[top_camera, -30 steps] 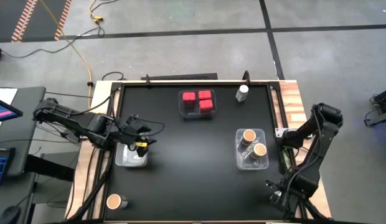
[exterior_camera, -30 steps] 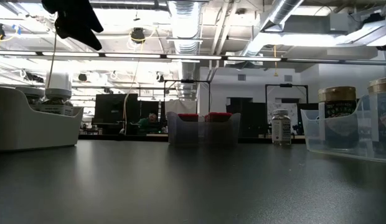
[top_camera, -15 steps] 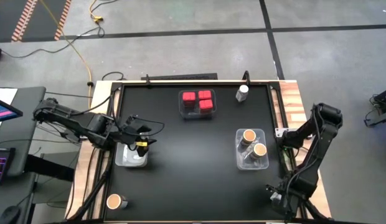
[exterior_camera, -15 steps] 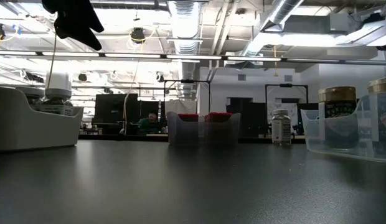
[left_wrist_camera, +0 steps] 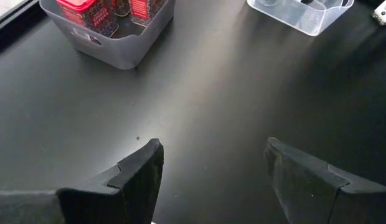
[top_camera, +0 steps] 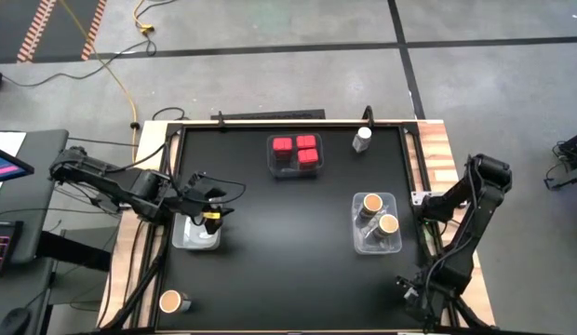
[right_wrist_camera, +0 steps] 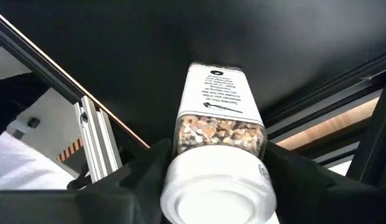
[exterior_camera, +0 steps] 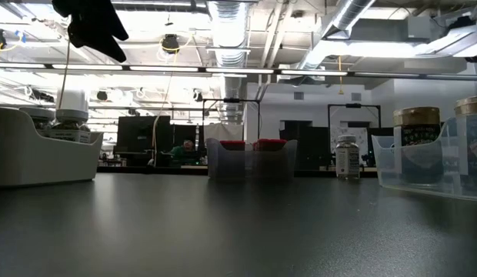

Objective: Sort spices by type
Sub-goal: Put the bottom white seasoning bottle into the white bin

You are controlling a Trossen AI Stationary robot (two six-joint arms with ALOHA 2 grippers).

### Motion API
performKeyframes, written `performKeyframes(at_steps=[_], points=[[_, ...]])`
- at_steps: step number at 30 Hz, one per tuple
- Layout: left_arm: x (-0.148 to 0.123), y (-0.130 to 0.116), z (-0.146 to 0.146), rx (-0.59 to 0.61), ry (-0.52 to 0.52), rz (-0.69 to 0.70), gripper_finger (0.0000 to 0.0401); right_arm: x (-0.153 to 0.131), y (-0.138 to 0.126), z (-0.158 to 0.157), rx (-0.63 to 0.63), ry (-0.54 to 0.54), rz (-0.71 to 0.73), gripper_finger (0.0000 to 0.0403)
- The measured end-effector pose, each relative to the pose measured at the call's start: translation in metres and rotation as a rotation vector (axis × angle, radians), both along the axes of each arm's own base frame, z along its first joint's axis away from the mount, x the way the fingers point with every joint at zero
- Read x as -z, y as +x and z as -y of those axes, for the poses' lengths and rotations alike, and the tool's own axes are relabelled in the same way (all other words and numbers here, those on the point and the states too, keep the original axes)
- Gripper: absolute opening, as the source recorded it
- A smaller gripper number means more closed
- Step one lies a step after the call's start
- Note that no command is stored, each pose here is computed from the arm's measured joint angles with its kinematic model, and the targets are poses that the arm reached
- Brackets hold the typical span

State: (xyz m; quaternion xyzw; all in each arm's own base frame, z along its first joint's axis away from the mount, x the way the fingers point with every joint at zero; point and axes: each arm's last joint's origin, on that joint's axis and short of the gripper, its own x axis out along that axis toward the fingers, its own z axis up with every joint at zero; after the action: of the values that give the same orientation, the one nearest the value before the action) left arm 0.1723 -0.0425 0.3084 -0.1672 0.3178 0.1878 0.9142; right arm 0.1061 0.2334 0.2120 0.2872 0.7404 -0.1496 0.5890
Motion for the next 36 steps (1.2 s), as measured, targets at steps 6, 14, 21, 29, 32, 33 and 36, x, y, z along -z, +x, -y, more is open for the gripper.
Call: performKeyframes(at_steps=[6, 14, 21, 29, 32, 33, 36], points=[[0.000, 0.000, 0.000, 0.022, 0.025, -0.008, 0.0267, -0.005, 0.005, -0.001, 0.016, 0.024, 0.005, 0.0222], [0.000, 0.000, 0.000, 0.033, 0.038, -0.012, 0.0267, -0.034, 0.030, 0.002, 0.062, 0.062, 0.043, 0.0222], [0.000, 0.000, 0.000, 0.092, 0.104, -0.033, 0.0267, -0.059, 0.059, 0.018, 0.148, 0.059, 0.092, 0.0222], [-0.001, -0.002, -0.001, 0.165, 0.186, -0.052, 0.0267, -0.097, 0.091, 0.041, 0.245, 0.046, 0.239, 0.0222], [-0.001, -0.002, -0.001, 0.194, 0.220, -0.063, 0.0267, -0.106, 0.109, 0.052, 0.263, 0.033, 0.292, 0.0222], [-0.001, -0.002, -0.001, 0.202, 0.229, -0.066, 0.0267, -0.107, 0.116, 0.056, 0.261, 0.025, 0.298, 0.0222], [-0.001, -0.002, -0.001, 0.222, 0.253, -0.074, 0.0267, -0.106, 0.143, 0.068, 0.235, -0.011, 0.312, 0.0222]])
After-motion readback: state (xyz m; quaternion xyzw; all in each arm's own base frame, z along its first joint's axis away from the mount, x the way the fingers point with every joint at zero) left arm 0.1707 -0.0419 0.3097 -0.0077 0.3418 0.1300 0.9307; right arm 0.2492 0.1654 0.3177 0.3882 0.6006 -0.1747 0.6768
